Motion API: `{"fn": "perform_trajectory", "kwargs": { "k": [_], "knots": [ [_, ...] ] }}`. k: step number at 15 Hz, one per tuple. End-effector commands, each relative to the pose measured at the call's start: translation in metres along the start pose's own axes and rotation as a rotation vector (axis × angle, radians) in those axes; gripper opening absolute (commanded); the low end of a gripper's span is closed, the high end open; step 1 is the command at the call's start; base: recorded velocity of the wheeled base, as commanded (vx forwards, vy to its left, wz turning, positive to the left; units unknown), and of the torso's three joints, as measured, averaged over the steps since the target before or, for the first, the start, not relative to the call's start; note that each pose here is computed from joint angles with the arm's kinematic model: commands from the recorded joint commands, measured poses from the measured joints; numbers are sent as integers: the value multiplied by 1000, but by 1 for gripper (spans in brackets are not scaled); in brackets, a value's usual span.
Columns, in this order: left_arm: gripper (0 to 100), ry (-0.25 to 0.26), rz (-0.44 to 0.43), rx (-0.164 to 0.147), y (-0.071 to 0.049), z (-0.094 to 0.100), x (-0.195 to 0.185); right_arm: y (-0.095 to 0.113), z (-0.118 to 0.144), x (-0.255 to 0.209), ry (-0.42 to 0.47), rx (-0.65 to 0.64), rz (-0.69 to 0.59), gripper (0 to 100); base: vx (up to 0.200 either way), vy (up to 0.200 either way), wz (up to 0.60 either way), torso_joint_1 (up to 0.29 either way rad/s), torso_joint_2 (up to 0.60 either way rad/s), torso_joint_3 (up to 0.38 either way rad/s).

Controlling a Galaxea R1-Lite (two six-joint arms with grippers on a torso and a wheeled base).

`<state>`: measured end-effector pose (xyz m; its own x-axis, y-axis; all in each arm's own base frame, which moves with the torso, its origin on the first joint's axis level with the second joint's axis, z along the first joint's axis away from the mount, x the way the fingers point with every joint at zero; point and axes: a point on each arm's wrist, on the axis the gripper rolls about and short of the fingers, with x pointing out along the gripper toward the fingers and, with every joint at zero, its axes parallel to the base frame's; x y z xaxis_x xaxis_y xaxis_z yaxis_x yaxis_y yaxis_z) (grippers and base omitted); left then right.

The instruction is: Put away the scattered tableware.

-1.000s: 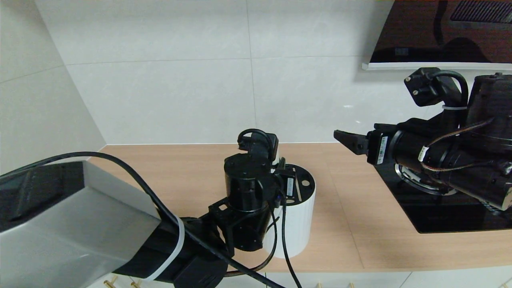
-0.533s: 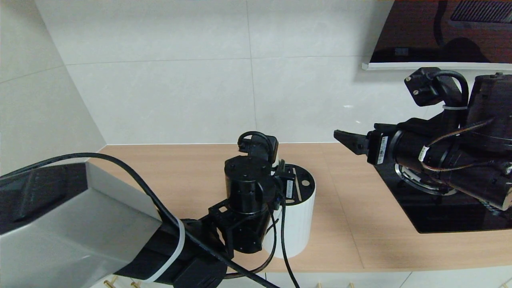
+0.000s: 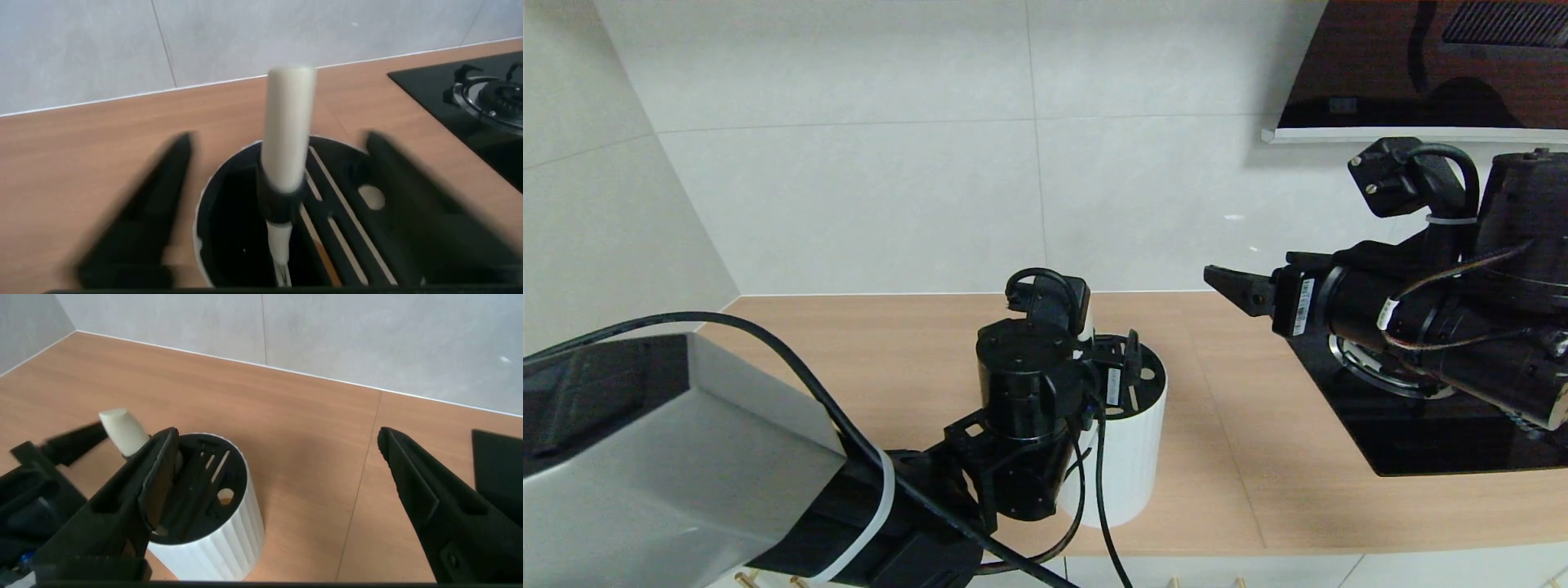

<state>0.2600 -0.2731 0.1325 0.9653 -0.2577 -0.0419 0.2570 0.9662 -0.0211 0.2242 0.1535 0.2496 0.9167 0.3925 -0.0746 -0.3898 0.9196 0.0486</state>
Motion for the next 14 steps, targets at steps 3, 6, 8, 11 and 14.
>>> {"fn": "perform_trajectory", "kwargs": {
  "k": [3, 6, 8, 11, 14],
  "knots": [
    [100, -13, -11, -11, 2, 8, -8, 0, 0, 0, 0, -1, 0, 100, 0, 0, 0, 0, 0, 0],
    [100, -21, -10, -11, 2, 10, -9, 0, 0, 0, 0, 0, -2, 100, 0, 0, 0, 0, 0, 0],
    [100, -103, -23, -49, 13, 38, -28, -1, 0, 0, 0, 0, -2, 100, 0, 0, 0, 0, 0, 0],
    [100, -169, -66, -89, 29, 65, -54, -1, 0, -3, -6, 1, -1, 100, 0, 0, 0, 0, 0, 0],
    [100, -359, -343, -131, 81, 119, -132, -7, 13, -26, -60, 13, -4, 100, 0, 0, 0, 0, 0, 0]
  ]
}}
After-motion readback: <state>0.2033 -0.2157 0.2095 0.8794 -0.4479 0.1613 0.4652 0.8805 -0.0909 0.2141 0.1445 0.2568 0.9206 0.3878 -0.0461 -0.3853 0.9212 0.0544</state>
